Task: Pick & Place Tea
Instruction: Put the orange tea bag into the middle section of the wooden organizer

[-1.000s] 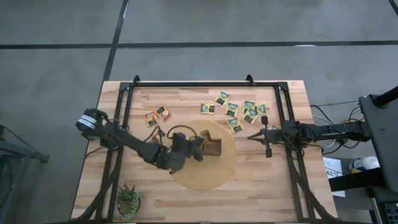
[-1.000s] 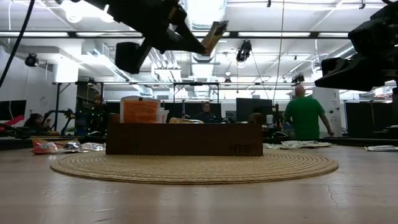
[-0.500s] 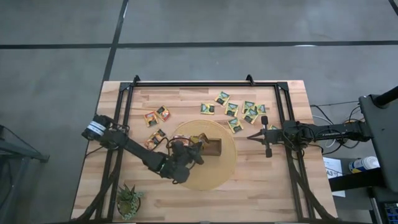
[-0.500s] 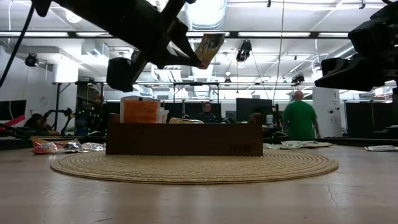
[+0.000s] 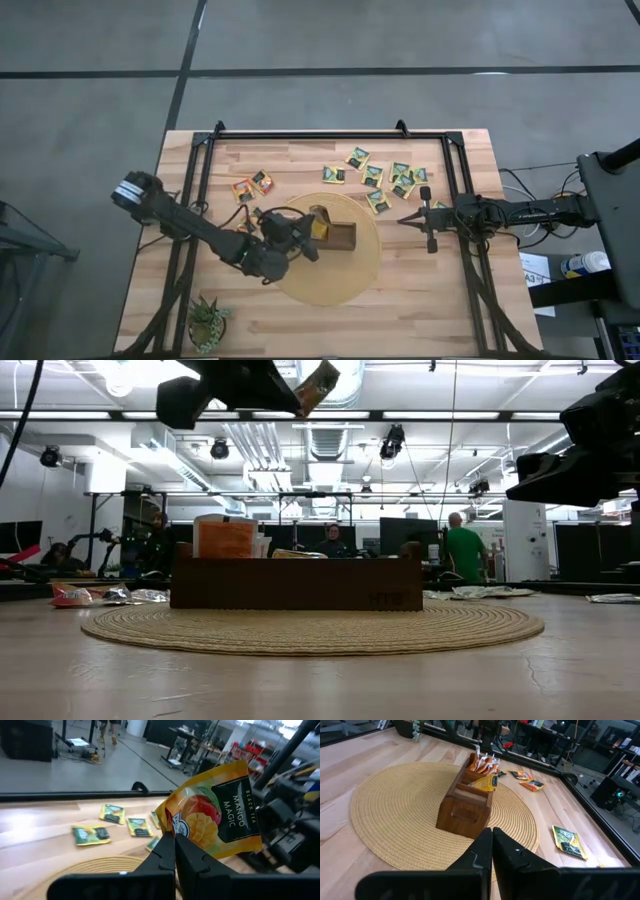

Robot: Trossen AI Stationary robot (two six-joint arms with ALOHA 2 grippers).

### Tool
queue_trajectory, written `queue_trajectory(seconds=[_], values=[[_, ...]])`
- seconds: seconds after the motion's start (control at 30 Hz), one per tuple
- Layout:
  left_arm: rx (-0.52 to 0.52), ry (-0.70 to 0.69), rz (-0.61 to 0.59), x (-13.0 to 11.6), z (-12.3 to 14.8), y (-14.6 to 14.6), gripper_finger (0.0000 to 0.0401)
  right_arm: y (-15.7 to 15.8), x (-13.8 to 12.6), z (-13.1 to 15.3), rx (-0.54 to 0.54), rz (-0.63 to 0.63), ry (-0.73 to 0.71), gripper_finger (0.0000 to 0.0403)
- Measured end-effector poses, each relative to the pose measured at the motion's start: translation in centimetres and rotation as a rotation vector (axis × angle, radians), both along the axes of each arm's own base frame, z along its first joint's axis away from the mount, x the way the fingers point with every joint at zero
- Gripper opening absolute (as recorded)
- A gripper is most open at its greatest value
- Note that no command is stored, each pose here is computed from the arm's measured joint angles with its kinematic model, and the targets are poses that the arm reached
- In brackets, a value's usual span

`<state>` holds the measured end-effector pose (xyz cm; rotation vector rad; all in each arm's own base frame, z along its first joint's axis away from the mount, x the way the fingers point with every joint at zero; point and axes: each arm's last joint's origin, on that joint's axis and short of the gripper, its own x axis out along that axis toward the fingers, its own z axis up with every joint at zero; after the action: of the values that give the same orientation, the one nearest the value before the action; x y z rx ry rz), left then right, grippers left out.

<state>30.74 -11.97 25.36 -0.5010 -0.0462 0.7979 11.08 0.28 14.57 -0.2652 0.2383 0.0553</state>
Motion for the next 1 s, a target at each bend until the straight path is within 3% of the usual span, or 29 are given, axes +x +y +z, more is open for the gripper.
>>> queue_trajectory(seconds=[0.47, 0.73, 1.0], values=[[0.118, 0.134, 0.053, -0.2, -0.7, 0.7, 0.0000, 0.0, 0.1, 0.3, -0.085, 0.019, -0.033, 0.0009], [0.142, 0.184, 0.069, 0.1, -0.9, 1.8, 0.0000, 0.0, 0.1, 0.5, -0.007, 0.003, -0.058, 0.0009], [0.135, 0.191, 0.063, 0.2, -1.0, 2.0, 0.0000, 0.0, 0.2, 3.8, 0.229, -0.008, -0.393, 0.0009]])
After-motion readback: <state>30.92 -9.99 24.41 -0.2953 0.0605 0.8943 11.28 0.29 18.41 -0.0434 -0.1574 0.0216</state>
